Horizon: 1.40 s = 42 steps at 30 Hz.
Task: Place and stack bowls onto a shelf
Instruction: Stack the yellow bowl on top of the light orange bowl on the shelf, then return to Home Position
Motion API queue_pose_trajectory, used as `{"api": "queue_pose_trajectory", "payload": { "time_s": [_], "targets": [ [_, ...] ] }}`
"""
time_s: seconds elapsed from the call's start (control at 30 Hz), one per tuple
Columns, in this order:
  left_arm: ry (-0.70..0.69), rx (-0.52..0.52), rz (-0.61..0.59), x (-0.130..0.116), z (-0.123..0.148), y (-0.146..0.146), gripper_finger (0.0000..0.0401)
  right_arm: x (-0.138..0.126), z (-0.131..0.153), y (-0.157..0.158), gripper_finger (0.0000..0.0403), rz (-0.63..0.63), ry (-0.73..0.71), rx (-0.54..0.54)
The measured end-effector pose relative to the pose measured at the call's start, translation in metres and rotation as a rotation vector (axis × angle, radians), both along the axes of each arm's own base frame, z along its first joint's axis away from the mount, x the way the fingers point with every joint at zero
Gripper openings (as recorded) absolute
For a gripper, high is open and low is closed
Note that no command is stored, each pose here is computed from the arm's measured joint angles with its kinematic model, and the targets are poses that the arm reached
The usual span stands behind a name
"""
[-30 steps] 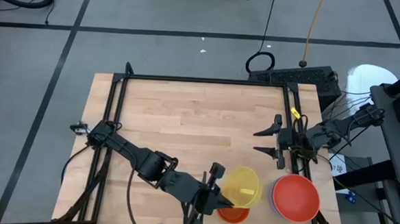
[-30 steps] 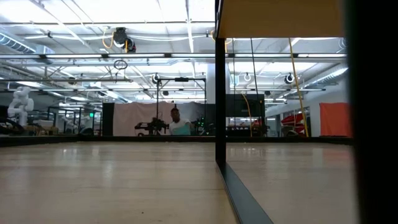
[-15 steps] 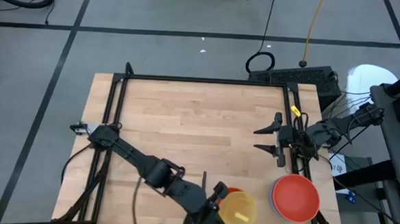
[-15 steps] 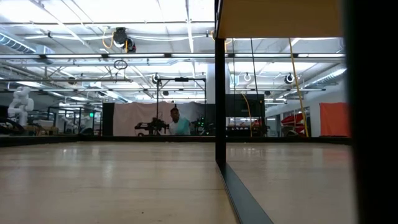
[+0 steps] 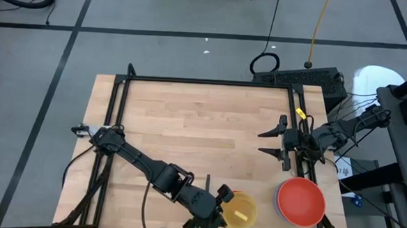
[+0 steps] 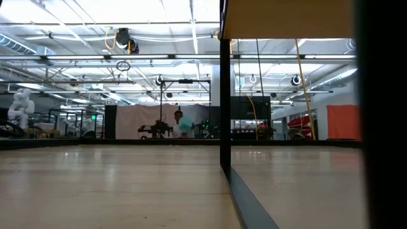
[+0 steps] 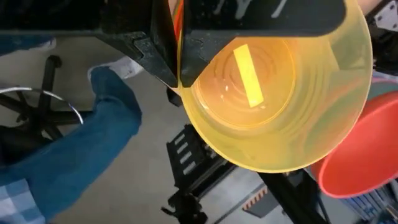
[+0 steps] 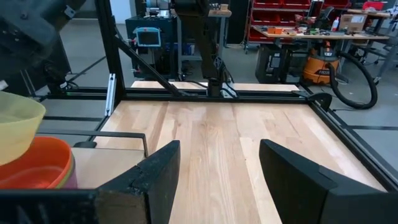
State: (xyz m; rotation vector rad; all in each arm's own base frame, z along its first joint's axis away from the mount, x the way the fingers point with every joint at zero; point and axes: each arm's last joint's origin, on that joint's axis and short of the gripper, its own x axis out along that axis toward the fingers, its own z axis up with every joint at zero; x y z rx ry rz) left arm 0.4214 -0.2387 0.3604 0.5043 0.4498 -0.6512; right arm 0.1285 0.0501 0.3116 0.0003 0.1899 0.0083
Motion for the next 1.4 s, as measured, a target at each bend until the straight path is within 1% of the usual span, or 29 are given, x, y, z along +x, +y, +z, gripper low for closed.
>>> {"api": "queue_pose_trajectory", "payload": {
  "time_s": [0.2,0.5,0.67,0.77,0.9,0.97,1.07,1.13,1.23,1.27,1.4],
  "targets": [
    [0.026,0.032,0.008,0.002,-0.008,0.0,0.0031,0.0,0.0,0.0,0.0212,0.0,0.0,0.0],
    [0.014,0.067,0.037,0.004,-0.008,0.004,0.0071,0.0,0.0,0.0,0.0212,0.0,0.0,0.0],
    [0.012,0.074,0.054,0.004,-0.008,0.005,0.0078,0.0,0.0,0.0,0.0212,0.0,0.0,0.0],
    [0.014,0.054,0.071,0.004,-0.008,0.005,0.0079,0.0,0.0,0.0,0.0212,0.0,0.0,0.0],
    [0.003,-0.005,0.106,0.007,-0.004,0.005,0.0079,0.0,0.0,0.0,0.0212,0.0,0.001,0.0],
    [0.007,-0.015,0.133,0.007,-0.004,0.006,0.0079,0.0,0.0,0.0,0.0212,-0.002,0.001,0.014],
    [0.014,0.016,0.249,0.007,-0.006,0.01,0.0074,0.0,0.0,0.0,0.021,-0.001,0.001,0.03],
    [0.018,0.046,0.298,0.007,-0.008,0.013,0.0058,0.0,0.0,0.0,0.02,0.0,0.001,0.027],
    [0.061,0.048,0.334,0.005,-0.006,0.022,0.0016,0.0,0.0,0.0,0.0171,0.004,0.001,0.012],
    [0.081,0.039,0.35,0.005,-0.006,0.026,0.0009,0.0,0.0,0.0,0.0158,0.007,0.0,0.001],
    [0.157,0.046,0.447,0.0,-0.001,0.049,0.0007,0.0,0.0,0.0,0.0099,0.015,-0.001,-0.056]
  ]
}}
